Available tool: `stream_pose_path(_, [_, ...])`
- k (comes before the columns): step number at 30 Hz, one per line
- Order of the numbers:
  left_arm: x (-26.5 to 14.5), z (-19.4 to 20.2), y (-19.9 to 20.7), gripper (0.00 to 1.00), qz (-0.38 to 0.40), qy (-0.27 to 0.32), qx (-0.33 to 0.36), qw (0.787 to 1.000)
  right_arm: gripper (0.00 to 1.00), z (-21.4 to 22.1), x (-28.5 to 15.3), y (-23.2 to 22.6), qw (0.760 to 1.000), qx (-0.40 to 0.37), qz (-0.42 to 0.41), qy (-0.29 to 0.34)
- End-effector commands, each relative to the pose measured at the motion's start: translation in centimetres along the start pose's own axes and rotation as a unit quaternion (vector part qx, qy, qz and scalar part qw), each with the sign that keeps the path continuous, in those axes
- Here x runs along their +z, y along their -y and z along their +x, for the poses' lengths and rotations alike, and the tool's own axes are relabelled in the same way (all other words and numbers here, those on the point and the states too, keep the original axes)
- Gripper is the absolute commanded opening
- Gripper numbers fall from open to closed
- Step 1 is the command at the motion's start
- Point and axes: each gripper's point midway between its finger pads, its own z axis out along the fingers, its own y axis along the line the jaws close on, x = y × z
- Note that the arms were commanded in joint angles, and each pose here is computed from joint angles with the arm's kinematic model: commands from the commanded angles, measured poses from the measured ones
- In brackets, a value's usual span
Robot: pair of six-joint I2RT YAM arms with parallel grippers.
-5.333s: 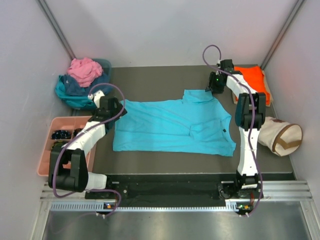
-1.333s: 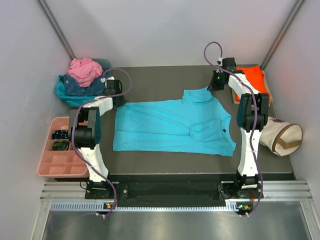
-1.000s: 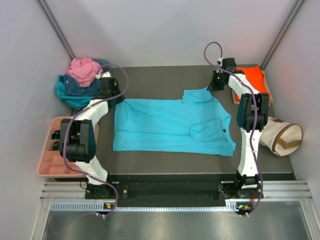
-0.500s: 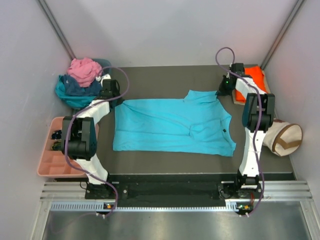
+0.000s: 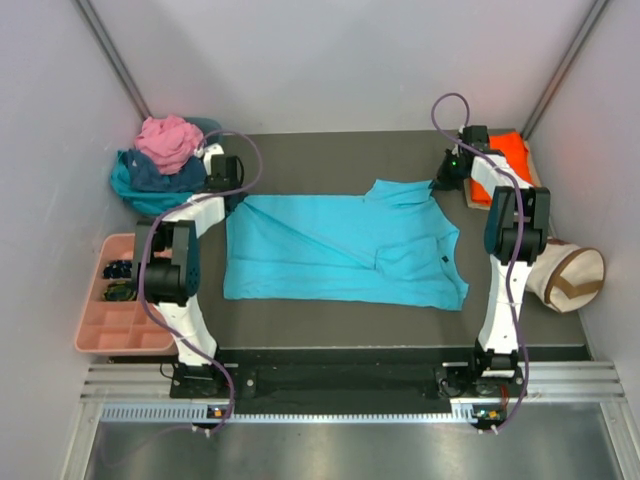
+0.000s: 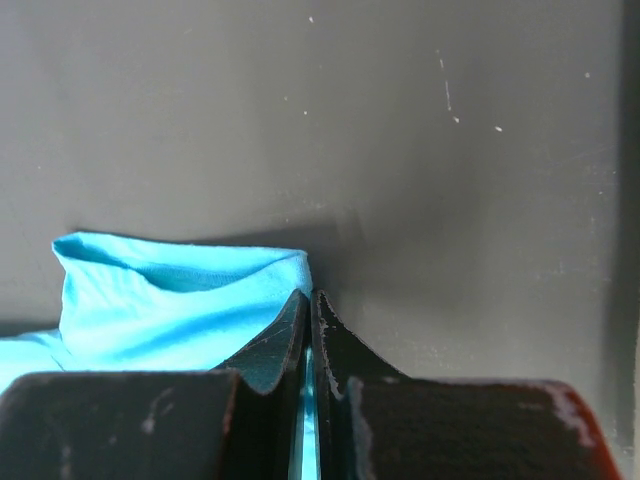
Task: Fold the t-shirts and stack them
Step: Fold the tshirt
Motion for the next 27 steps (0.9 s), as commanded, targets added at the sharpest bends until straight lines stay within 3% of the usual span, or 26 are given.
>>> stream_pose_path(1, [0.7, -5.9, 0.8, 0.13, -0.005, 0.103, -0.01, 0.995, 0.0, -3.3, -2.3, -2.0, 0.998, -0.015, -0.023, 0.052])
stream_pose_path(7, [1.9, -7.0, 1.6, 0.2, 0.006, 0.125, -0.004, 0.992, 0.0, -3.1, -2.0, -1.9, 0.998, -0.014, -0.023, 0.048])
stream_pose_path(9, [2.4, -6.7, 1.8, 0.33, 0.009, 0.122, 0.0, 0.992, 0.0, -3.1, -1.9, -1.9, 0.999, -0.014, -0.023, 0.047])
stream_pose_path(10, [2.5, -6.7, 1.8, 0.34, 0.008, 0.123, -0.001, 0.992, 0.0, -3.1, -1.9, -1.8, 0.999, -0.013, -0.022, 0.047])
stream_pose_path(11, [2.7, -6.7, 1.8, 0.47, 0.007, 0.124, -0.001, 0.992, 0.0, -3.1, -1.8, -1.8, 0.999, -0.012, -0.022, 0.046])
stream_pose_path(15, [3.2, -6.5, 1.3, 0.52, -0.006, 0.128, -0.001, 0.992, 0.0, -2.9, -1.6, -1.7, 0.999, -0.012, -0.022, 0.044])
stream_pose_path(16, [3.2, -6.5, 1.2, 0.61, -0.01, 0.129, 0.0, 0.992, 0.0, -2.8, -1.5, -1.7, 0.999, -0.013, -0.022, 0.043])
stream_pose_path(17, [3.2, -6.6, 1.1, 0.64, -0.012, 0.132, -0.001, 0.991, 0.0, -2.9, -1.5, -1.6, 0.999, -0.012, -0.021, 0.042])
stream_pose_path(27, [4.8, -7.0, 1.1, 0.64, -0.021, 0.136, 0.02, 0.99, 0.0, -2.6, -1.3, -1.6, 0.999, -0.015, -0.022, 0.038])
